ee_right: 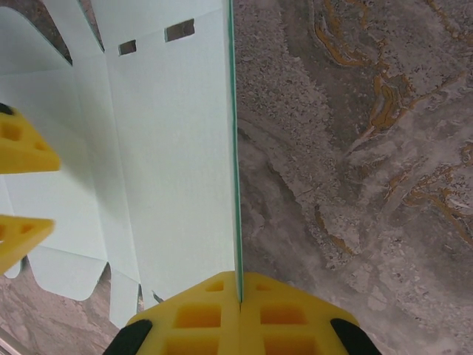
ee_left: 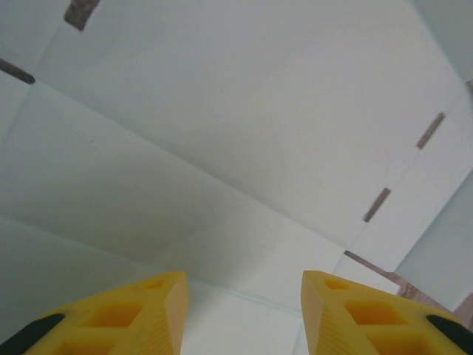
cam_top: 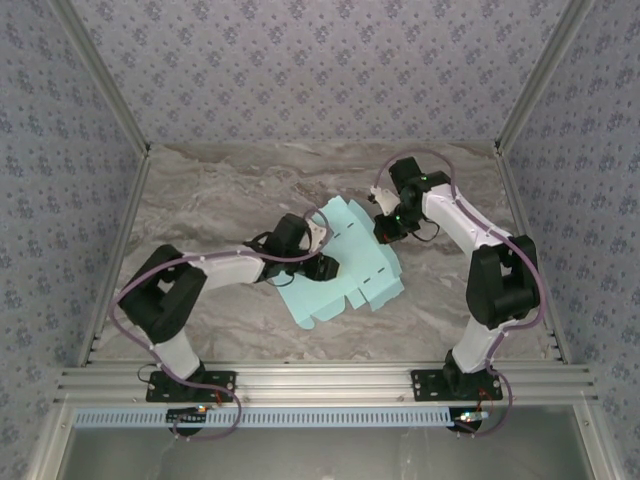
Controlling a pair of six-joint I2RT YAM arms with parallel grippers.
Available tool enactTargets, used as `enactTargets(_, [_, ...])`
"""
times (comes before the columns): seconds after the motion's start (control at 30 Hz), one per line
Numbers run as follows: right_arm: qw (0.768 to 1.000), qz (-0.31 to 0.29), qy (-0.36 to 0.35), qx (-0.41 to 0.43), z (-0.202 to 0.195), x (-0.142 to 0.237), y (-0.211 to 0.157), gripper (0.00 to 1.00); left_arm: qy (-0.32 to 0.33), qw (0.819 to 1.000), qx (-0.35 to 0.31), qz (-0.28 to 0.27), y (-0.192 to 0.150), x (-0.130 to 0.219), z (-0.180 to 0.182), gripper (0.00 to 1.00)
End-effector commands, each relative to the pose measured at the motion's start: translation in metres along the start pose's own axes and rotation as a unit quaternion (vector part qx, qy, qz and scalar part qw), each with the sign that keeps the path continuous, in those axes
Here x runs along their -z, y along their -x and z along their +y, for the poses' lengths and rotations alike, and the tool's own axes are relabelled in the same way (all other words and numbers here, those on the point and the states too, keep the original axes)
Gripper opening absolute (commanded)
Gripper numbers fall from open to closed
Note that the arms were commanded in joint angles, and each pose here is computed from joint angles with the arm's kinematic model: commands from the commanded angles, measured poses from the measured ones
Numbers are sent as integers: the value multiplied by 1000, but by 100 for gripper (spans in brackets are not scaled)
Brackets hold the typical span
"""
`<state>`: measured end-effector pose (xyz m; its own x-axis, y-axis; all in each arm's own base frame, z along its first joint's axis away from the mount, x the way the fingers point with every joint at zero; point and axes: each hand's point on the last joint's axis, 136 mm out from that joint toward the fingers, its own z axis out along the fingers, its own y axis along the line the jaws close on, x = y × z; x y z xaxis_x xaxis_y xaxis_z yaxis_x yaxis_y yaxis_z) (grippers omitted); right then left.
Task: Fold the paper box
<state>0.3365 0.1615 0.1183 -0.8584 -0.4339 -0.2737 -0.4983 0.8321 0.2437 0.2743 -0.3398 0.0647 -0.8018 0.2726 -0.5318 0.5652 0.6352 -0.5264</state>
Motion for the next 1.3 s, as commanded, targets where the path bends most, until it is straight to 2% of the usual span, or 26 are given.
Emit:
enactTargets(0.0, [1000,5,-10,-7,-6,3,2,0,-20,999,-21,-34,26,-7,-12,43])
enactTargets(0.4, [1000,-14,2,-7,3,5,11,0,-34,999,22,-10,3,-50,1,40])
enactTargets(0.67, [999,-44,7,2,26,13,21,0,-43,998,51,-21,-8,-82,-7,39])
enactTargets(0.93, [996,-55,-64,41,21,24,19,0,-49,996,59,-49,-1,-85,-11,40])
enactTargets(1.27, [975,-83,-184,90,28,31,29,0,-49,995,49,-70,10,-68,-16,45])
